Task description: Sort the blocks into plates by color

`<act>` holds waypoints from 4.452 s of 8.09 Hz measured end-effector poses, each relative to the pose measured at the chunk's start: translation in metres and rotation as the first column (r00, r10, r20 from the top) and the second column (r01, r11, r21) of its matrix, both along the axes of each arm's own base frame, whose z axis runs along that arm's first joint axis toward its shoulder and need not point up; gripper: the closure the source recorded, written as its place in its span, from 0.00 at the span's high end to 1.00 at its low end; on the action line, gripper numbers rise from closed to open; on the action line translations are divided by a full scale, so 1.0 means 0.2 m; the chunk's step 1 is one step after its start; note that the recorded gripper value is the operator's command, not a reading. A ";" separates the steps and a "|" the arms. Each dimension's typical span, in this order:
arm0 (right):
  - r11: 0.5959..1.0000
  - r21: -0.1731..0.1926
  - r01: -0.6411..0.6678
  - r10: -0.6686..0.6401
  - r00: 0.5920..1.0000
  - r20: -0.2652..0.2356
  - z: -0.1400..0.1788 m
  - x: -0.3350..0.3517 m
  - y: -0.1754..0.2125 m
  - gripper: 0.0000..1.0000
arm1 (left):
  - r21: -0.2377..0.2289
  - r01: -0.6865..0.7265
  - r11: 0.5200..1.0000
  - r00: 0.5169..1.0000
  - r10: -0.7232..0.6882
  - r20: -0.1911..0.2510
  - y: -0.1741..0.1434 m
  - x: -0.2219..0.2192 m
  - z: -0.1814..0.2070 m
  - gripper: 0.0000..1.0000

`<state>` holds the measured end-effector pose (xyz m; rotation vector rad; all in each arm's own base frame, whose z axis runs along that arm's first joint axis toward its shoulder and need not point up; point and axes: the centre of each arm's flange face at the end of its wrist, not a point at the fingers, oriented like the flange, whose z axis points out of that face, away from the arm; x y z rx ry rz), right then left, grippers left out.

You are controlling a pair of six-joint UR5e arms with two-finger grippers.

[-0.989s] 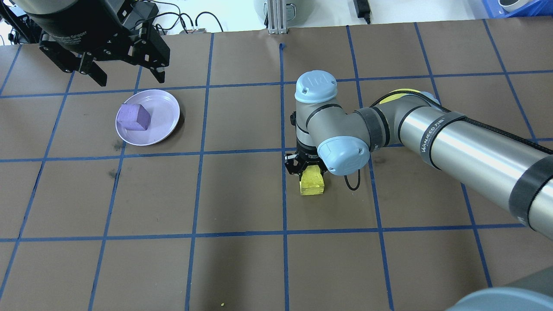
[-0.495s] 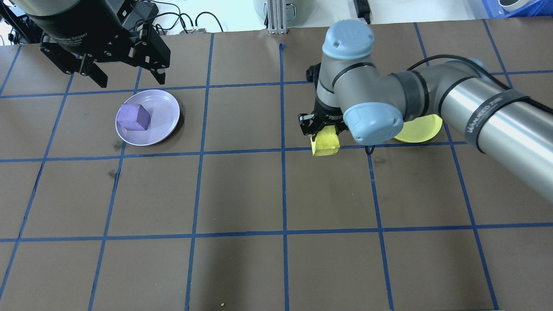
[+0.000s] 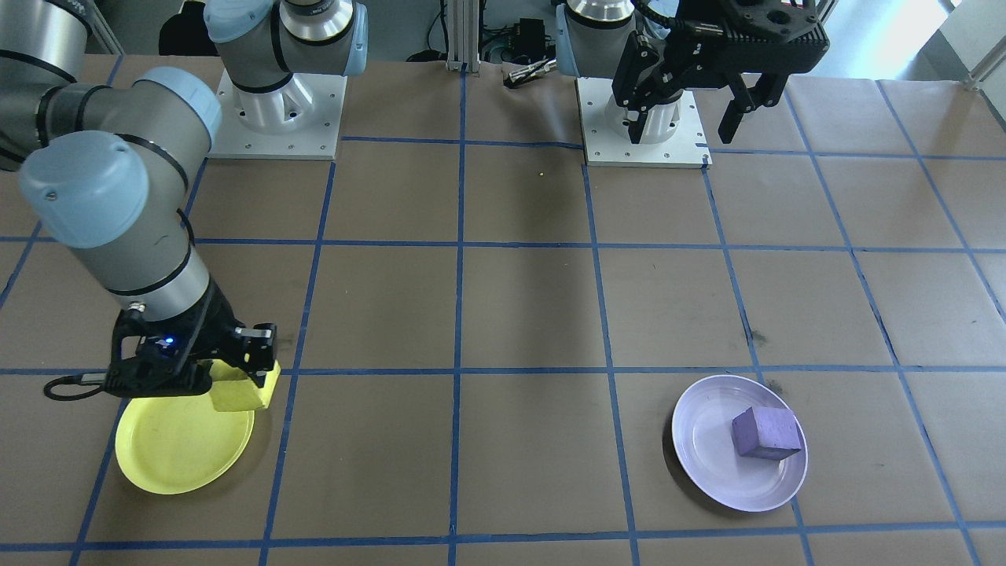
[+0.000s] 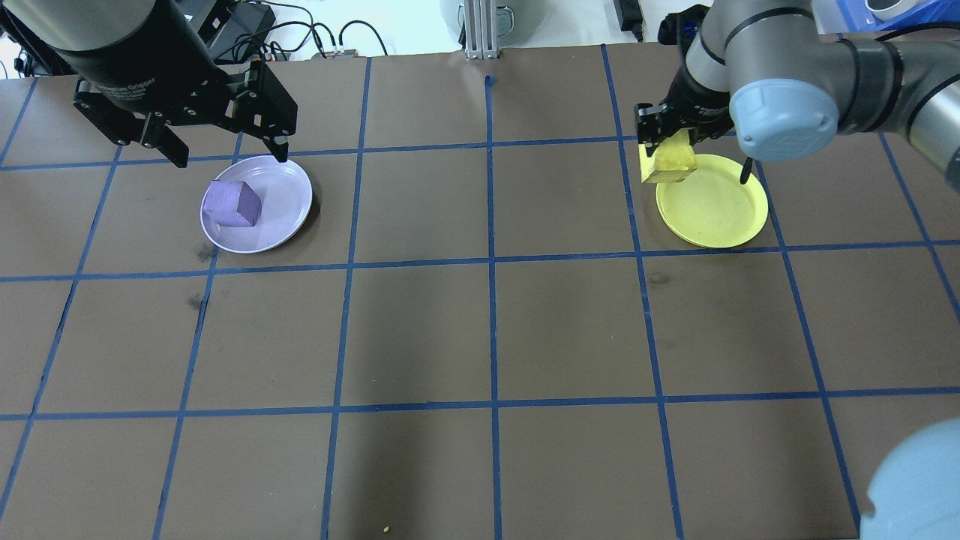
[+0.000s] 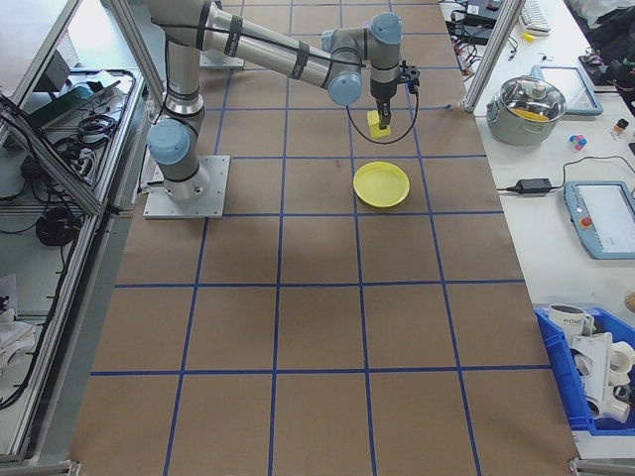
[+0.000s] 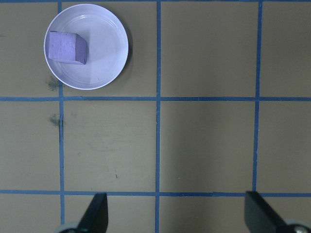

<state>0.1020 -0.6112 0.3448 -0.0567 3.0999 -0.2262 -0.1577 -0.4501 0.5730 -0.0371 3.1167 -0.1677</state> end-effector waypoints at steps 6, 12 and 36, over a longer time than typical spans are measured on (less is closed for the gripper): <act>0.992 0.087 -0.088 0.089 0.996 -0.006 -0.35 -0.41 -0.19 0.99 | -0.008 -0.004 1.000 1.000 0.004 0.000 0.00 0.01 0.01 1.00; 0.977 0.070 -0.199 0.203 0.977 -0.061 -0.41 -0.44 -0.23 1.00 | -0.008 -0.003 1.000 1.000 0.003 0.000 -0.01 0.01 0.01 1.00; 0.991 0.071 0.109 -0.106 0.993 -0.050 0.75 -0.17 0.60 1.00 | -0.023 -0.002 1.000 1.000 0.002 -0.003 -0.01 0.00 0.00 1.00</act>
